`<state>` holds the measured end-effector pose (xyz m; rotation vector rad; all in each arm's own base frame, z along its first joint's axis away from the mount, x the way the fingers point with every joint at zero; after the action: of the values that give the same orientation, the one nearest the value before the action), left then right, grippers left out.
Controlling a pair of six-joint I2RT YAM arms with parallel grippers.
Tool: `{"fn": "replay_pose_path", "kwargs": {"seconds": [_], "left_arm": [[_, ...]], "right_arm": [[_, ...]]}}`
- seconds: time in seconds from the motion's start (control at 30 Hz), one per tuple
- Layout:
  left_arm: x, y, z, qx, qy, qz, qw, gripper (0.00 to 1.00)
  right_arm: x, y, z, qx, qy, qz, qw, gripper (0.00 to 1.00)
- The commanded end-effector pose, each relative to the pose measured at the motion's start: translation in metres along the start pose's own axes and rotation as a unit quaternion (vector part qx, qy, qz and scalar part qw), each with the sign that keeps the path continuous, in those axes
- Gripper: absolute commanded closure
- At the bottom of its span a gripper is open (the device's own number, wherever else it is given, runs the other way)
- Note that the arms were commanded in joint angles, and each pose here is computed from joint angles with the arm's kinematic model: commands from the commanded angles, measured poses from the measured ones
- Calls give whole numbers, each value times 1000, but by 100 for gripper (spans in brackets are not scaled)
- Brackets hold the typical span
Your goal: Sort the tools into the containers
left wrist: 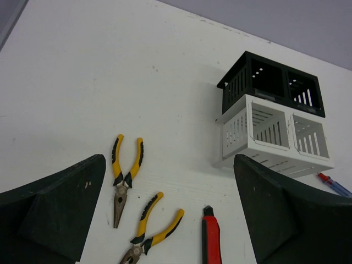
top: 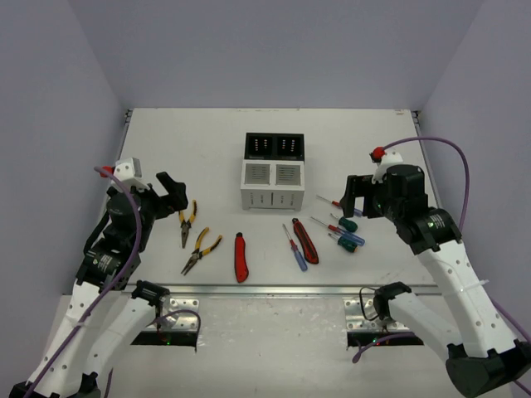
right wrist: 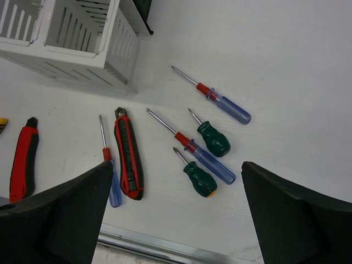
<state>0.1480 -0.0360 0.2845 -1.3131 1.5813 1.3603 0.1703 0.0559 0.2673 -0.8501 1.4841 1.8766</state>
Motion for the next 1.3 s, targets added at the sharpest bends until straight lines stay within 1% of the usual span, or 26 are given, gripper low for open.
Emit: {"fn": "replay_pose_path", "kwargs": {"seconds": [0.0,0.23,0.3,0.4,0.43,0.47,0.53,0.57,0.63,0.7,0.73,0.77,0.83,0.9,0.93,0.97,1.03,1.13,1.2,1.23,1.27], "left_arm": [[-9,2,-3,6,10,-23,1000,0],[-7,-2,-3,-1,7,-15,1000,0],[-5,-5,-4,-5,6,-9,1000,0],[-4,-7,-4,-5,4,-4,1000,0],[-4,-8,-5,-5,4,-2,1000,0],[-4,-9,-5,-4,3,1,1000,0],[-3,-10,-6,-4,1,4,1000,0],[-3,-9,-6,-3,1,4,1000,0],[-3,-8,-5,-2,3,1,1000,0],[-4,-7,-5,0,5,-4,1000,0],[-4,-6,-5,2,5,-6,1000,0],[-4,-6,-6,4,4,-5,1000,0],[-3,-8,-7,8,1,2,1000,0],[-2,-10,-7,8,-1,7,1000,0],[-1,-10,-8,9,-2,8,1000,0],[-1,-10,-7,8,-2,9,1000,0],[0,-10,-8,11,-2,9,1000,0],[0,-12,-10,17,-5,14,1000,0],[2,-14,-11,21,-7,20,1000,0],[2,-14,-11,22,-8,22,1000,0],[3,-15,-11,22,-9,24,999,0]], "right_arm": [[-6,0,0,1,9,-24,1000,1],[-7,-8,1,-10,25,-27,999,1],[-4,-19,-2,-9,47,-41,998,1],[-6,-32,-6,-9,105,-40,994,1],[-9,-35,-6,-8,118,-28,993,1],[-13,-42,-6,-7,135,-3,991,1],[-12,-67,-6,-3,151,68,986,1],[-11,-76,-6,0,152,91,984,1],[-11,-92,-8,5,170,122,978,2],[-2,-118,-11,10,184,168,968,5],[-4,-125,-12,17,193,169,966,6],[2,-139,-14,21,200,191,961,8],[-1,-153,-14,16,217,204,954,16],[3,-172,-15,8,229,242,943,27],[5,-181,-16,7,233,256,938,30],[5,-181,-16,7,233,257,938,30],[10,-199,-19,10,252,254,934,33],[13,-212,-22,15,268,247,931,37],[14,-220,-21,-7,263,251,932,40],[15,-224,-21,-14,263,253,931,41],[18,-231,-22,-20,266,257,929,46]]}}
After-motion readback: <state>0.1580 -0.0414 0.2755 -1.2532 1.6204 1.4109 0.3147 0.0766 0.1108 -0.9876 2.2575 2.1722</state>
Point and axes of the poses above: each gripper's point midway between its finger pads, its own y axis back along the fingers, its own z axis along the line the jaws close on, x = y × z, the point moved 10 cm from there along y, back along the fingers, and after that the axes turned 4 degrees about -y, right-handed, at the moved point
